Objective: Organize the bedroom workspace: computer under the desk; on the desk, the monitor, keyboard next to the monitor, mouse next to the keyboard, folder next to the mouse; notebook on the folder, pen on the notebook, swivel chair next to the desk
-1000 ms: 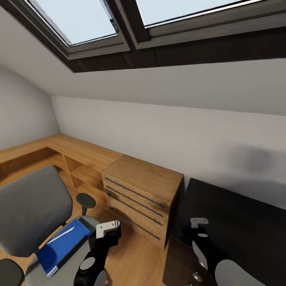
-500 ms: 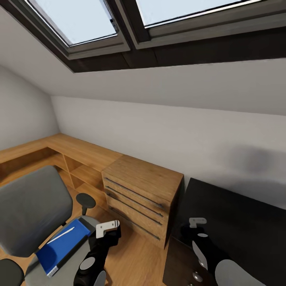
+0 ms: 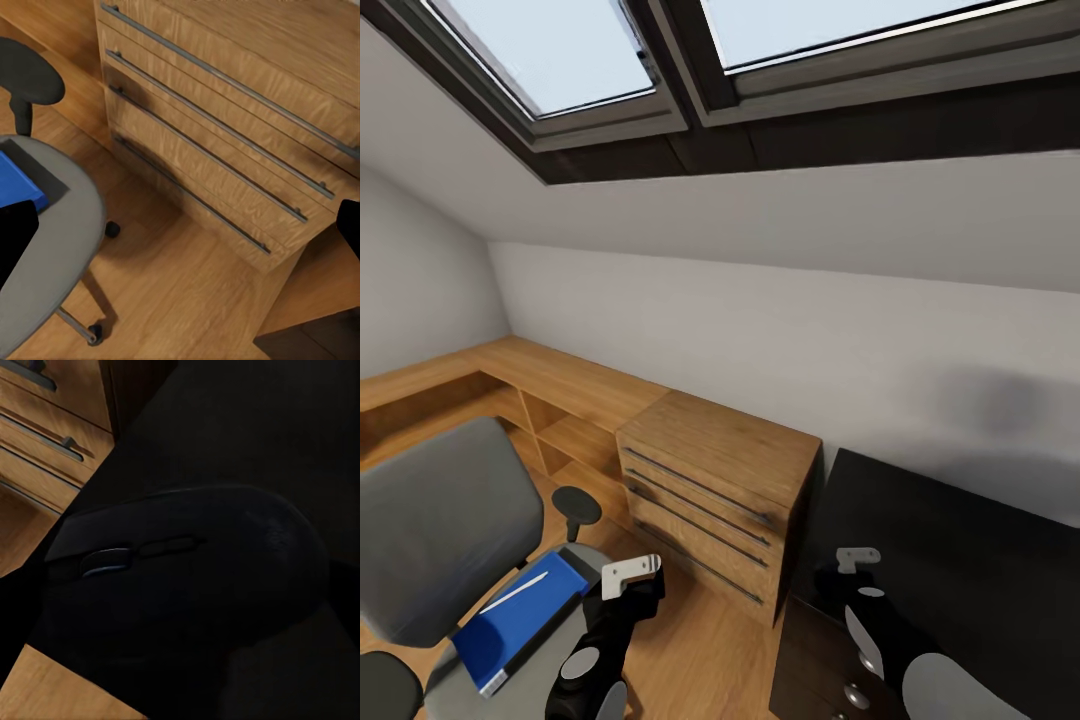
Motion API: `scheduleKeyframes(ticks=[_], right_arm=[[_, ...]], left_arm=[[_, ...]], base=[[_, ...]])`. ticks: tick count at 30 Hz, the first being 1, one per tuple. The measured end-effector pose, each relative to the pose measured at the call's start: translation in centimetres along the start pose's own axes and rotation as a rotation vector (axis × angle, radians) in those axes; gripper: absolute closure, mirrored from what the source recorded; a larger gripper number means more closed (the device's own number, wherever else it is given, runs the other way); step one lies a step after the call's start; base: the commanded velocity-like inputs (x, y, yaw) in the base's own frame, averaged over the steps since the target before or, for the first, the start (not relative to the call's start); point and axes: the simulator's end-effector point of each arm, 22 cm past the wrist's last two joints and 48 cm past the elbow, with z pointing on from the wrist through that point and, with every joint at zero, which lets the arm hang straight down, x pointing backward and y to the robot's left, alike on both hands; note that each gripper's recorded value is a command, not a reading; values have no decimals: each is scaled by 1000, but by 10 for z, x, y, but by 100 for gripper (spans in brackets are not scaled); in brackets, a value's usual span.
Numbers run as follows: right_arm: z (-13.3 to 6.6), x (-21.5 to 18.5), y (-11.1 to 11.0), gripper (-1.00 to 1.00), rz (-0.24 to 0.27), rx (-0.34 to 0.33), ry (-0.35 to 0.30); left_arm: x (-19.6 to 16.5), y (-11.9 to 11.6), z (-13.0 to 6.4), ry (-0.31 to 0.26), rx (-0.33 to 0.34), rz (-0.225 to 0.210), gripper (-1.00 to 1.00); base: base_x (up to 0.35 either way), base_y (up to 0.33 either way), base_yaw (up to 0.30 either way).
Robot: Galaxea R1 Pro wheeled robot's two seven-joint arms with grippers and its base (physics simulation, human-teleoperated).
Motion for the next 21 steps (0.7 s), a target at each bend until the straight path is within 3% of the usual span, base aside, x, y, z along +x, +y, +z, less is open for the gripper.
scheduleKeyframes(ticks=[21], right_arm=[[2, -5, -3, 100, 11, 3, -11]], left_arm=[[0, -1, 1, -1, 1, -1, -100]], base=[[0, 0, 0]])
